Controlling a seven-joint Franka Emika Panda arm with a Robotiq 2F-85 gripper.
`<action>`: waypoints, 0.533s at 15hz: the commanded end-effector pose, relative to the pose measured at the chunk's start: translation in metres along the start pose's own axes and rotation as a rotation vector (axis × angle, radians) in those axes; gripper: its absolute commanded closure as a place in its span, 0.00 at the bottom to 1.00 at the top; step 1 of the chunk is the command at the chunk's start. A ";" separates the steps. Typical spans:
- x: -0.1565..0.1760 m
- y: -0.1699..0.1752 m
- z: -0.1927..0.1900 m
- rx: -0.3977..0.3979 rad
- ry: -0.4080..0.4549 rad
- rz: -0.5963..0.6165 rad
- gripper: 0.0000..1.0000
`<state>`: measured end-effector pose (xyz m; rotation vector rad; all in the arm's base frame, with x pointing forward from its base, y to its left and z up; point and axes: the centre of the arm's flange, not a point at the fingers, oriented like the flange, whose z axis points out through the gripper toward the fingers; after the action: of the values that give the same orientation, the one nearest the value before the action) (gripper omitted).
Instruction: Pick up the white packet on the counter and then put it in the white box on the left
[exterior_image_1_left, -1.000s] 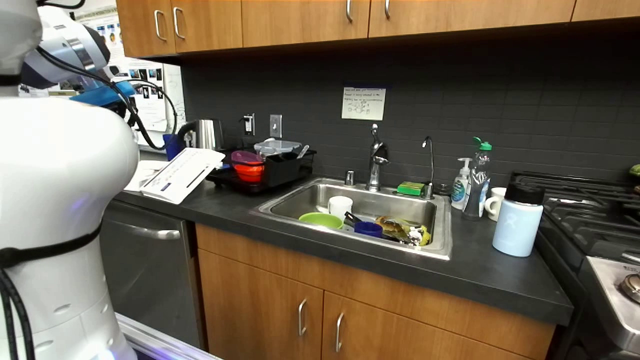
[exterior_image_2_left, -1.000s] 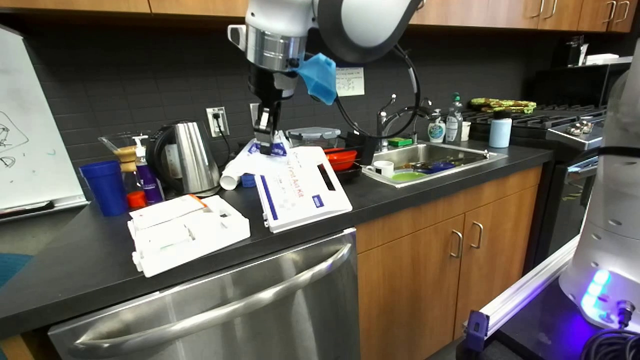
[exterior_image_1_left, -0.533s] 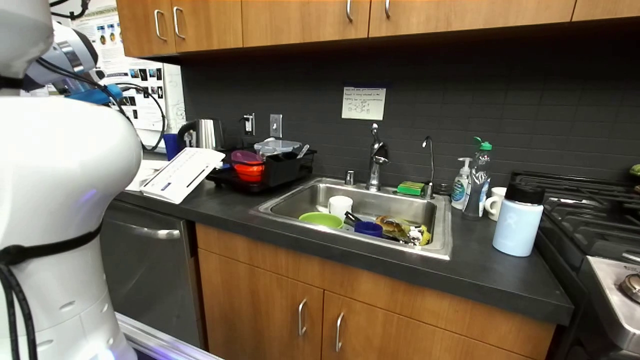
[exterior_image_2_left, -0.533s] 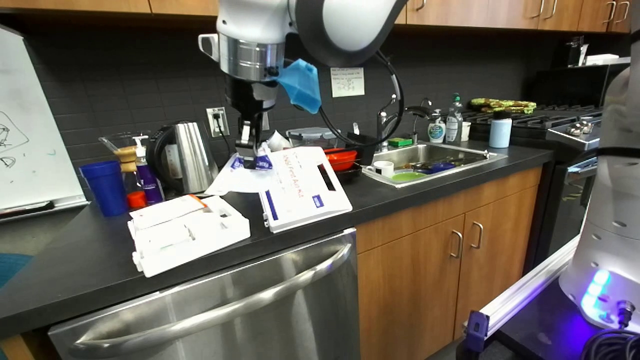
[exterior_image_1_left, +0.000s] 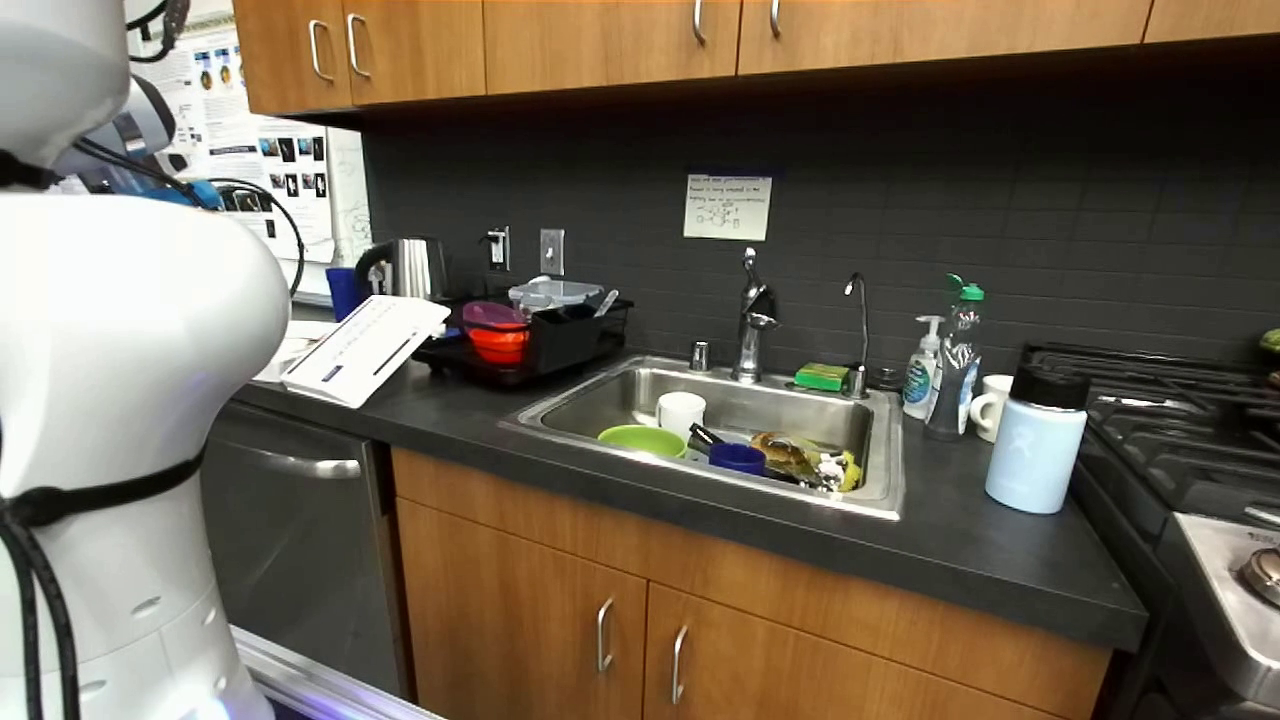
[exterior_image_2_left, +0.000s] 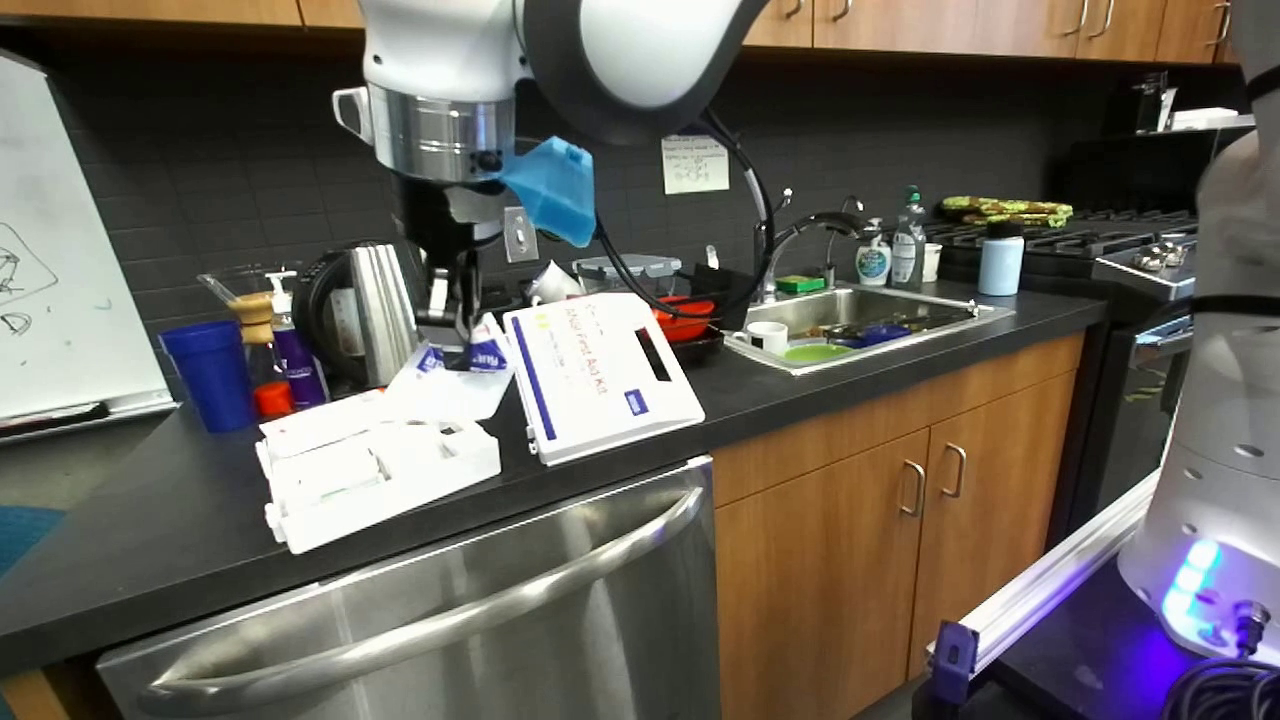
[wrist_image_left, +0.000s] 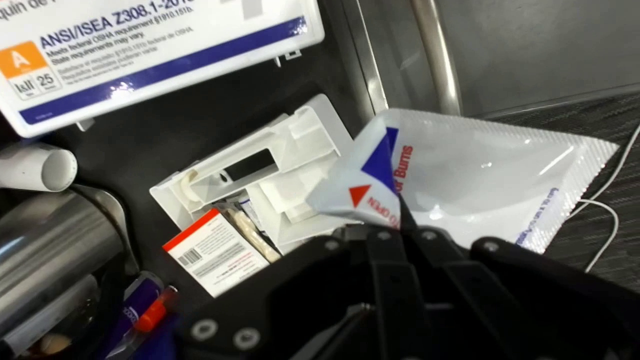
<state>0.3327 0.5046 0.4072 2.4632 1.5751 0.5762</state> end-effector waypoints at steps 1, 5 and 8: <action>0.030 -0.010 0.005 0.017 0.010 0.024 0.99; 0.048 -0.021 0.014 0.039 0.017 0.075 0.99; 0.059 -0.025 0.025 0.047 0.012 0.137 0.99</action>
<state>0.3337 0.5487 0.3938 2.5717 1.5285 0.5835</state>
